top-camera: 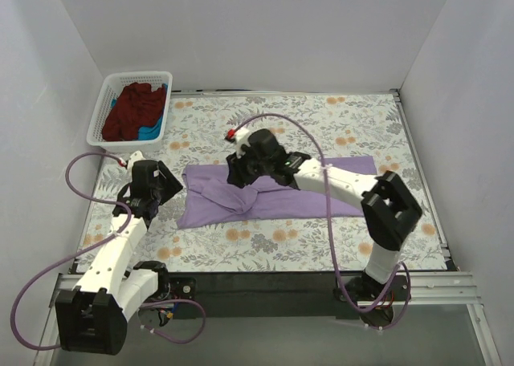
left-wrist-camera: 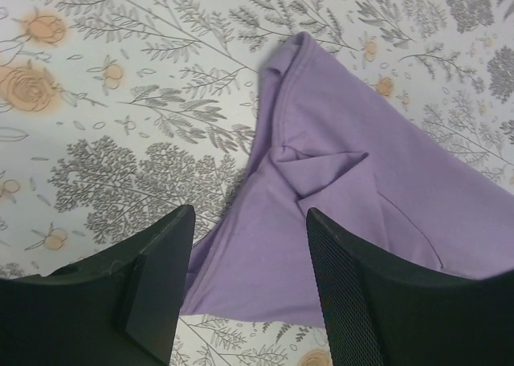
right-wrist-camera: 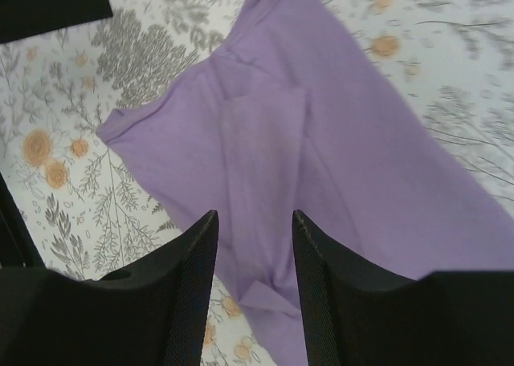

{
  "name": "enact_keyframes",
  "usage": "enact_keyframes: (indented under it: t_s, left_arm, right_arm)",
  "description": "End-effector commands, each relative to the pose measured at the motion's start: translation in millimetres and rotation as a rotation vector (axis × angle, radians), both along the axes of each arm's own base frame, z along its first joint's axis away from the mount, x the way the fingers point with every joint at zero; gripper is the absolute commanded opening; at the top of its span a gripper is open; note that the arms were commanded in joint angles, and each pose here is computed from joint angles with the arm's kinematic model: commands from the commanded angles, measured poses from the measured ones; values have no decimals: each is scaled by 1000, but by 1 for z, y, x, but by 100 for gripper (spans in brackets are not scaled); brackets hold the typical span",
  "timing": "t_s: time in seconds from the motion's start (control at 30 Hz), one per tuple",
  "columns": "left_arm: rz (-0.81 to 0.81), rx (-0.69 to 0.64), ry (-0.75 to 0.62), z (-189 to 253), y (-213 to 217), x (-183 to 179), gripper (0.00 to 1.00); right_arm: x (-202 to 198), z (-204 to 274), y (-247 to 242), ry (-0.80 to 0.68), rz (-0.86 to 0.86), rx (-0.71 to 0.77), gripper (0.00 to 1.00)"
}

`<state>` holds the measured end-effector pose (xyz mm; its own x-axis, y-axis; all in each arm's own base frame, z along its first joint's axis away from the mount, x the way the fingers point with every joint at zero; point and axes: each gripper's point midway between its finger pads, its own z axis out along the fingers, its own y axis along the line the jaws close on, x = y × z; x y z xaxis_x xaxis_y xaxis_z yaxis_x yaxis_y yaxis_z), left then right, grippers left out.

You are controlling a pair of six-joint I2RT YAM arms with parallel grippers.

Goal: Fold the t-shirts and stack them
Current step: Fold the tshirt

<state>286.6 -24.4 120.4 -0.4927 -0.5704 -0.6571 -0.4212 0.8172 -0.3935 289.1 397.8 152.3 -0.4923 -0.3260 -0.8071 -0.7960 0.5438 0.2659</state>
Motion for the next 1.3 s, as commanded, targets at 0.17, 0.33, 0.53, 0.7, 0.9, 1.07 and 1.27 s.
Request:
enact_keyframes:
  t_s: [0.17, 0.33, 0.53, 0.7, 0.9, 1.07, 1.27]
  left_arm:
    - [129, 68, -33, 3, 24, 0, 55]
    - [115, 63, 27, -9, 21, 2, 54]
    - [115, 58, 18, -8, 20, 2, 53]
    - [105, 57, 29, -10, 19, 2, 53]
    - [103, 55, 31, -11, 18, 2, 52]
    - [97, 53, 37, -13, 17, 2, 52]
    - [97, 56, 44, -14, 18, 2, 52]
  right_arm:
    - [-20, -45, 80, -122, 133, -137, 47]
    - [-20, -65, 101, -153, 149, -182, 45]
    - [-12, -84, 103, -156, 119, -227, 45]
    - [-13, -95, 104, -146, 123, -244, 43]
    - [-17, -106, 102, -125, 136, -263, 41]
    - [-22, -107, 103, -118, 150, -263, 42]
    - [-19, -111, 101, -131, 129, -283, 40]
